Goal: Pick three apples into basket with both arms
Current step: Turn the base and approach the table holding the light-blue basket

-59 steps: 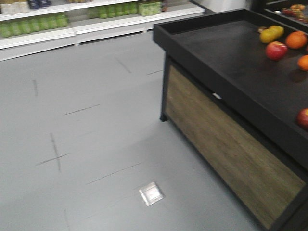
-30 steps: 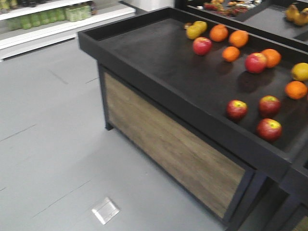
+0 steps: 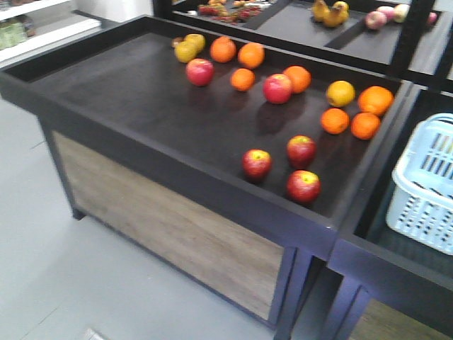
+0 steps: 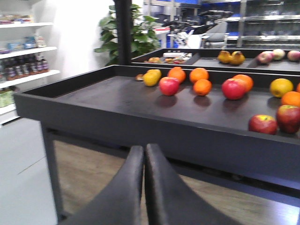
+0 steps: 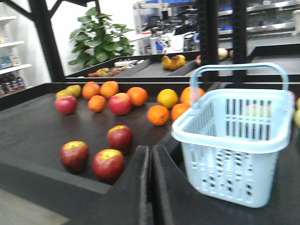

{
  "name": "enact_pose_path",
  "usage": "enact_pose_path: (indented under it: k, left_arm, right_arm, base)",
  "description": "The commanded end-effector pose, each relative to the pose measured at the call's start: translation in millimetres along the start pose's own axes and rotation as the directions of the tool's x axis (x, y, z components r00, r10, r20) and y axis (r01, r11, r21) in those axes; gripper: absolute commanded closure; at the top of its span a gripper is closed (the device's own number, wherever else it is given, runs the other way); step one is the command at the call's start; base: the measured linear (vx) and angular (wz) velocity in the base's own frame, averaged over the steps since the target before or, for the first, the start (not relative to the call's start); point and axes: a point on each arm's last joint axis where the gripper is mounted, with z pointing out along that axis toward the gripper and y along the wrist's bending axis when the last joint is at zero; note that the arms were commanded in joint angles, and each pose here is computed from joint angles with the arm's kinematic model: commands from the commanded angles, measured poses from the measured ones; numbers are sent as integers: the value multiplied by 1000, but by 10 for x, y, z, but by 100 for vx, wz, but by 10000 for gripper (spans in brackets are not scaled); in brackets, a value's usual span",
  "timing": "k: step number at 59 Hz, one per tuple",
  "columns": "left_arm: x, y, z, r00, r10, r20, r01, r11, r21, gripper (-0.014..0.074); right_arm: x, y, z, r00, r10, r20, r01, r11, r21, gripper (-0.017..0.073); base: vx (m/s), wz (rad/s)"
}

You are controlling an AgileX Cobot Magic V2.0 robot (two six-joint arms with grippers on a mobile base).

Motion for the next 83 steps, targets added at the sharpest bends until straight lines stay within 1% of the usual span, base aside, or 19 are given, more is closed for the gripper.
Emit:
enact_pose_path:
  k: [1,66,83]
  left_arm:
    - [-162,-6,-29,993,-20,112,19,1000,10,599]
    - [-162,-6,-29,993,-20,112,19,1000,10,599]
    - [-162,-6,-29,993,-20,112,19,1000,10,599]
  right_arm:
    - [-28,10,-5,997,-16,71,17,1000,-15,564]
    - [-28,10,-5,997,-16,71,17,1000,-15,564]
    - [-28,10,-5,997,-16,71,17,1000,-15,564]
  base:
    - [11,-46]
    - [11,-40]
    - [15,-27]
